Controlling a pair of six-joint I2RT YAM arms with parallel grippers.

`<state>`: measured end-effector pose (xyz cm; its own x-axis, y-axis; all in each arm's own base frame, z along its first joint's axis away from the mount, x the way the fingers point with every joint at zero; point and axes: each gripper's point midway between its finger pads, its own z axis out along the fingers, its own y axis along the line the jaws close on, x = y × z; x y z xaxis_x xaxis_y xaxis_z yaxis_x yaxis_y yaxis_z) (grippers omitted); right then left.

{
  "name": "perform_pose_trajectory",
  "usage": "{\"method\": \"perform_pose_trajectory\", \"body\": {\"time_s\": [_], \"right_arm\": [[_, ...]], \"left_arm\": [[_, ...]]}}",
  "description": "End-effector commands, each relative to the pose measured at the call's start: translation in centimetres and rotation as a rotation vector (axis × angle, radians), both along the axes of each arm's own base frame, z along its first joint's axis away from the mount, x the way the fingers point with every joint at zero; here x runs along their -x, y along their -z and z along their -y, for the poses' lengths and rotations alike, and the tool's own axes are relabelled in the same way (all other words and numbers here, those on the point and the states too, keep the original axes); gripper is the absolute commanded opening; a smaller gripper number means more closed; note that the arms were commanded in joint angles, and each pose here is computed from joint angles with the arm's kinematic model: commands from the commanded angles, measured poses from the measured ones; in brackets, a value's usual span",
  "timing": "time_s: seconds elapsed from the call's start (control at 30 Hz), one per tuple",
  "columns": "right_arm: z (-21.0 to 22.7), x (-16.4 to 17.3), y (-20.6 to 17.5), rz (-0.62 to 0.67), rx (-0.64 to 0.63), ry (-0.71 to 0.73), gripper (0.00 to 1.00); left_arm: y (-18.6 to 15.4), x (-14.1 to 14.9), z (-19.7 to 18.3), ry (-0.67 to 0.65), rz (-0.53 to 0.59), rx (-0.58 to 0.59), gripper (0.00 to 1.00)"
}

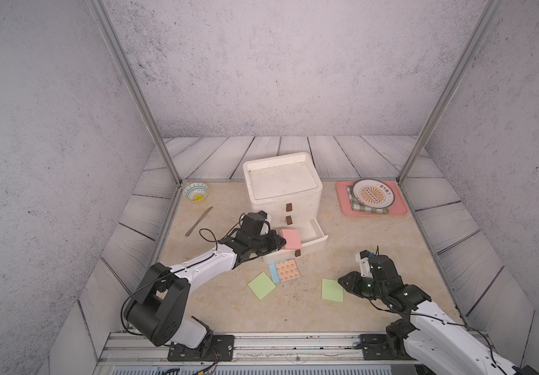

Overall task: Please put the sticky notes in the drawer by color
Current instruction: Place the sticky notes in the drawer.

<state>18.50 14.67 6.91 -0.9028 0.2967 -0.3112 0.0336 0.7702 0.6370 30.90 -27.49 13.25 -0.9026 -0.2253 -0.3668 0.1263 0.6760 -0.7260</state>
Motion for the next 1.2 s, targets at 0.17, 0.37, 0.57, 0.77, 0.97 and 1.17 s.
{"method": "perform_pose_trajectory", "body": {"time_s": [0.17, 0.37, 0.57, 0.77, 0.97, 1.17], "right_arm": [[-0.4, -0.3, -0.7, 0.013, -0.005, -0.024, 0.24], [-0.5, -0.4, -0.7, 0.006, -0.006, -0.027, 0.24], [-0.6, -0.4, -0.5, 0.0, -0.011, -0.031, 0.24], [-0.8, -0.6, -0.6, -0.002, -0.022, -0.03, 0.24], [-2.0, -2.2, -1.6, 0.029, -0.045, -0.058, 0.24], [-4.9, -6.9, -3.6, 0.068, -0.044, -0.12, 0.24]], "left_arm": [[0.4, -1.9, -0.5, -0.054, 0.037, -0.01, 0.05], [1.3, -2.1, -0.1, -0.05, 0.014, -0.005, 0.08], [2.0, -1.9, 0.0, -0.039, -0.003, -0.011, 0.24], [1.1, -1.5, -0.4, -0.022, -0.002, -0.042, 0.6], [-6.3, -1.0, -2.3, -0.029, 0.158, -0.089, 0.63], [-18.6, -1.8, -6.3, -0.147, 0.485, -0.185, 0.65]]}}
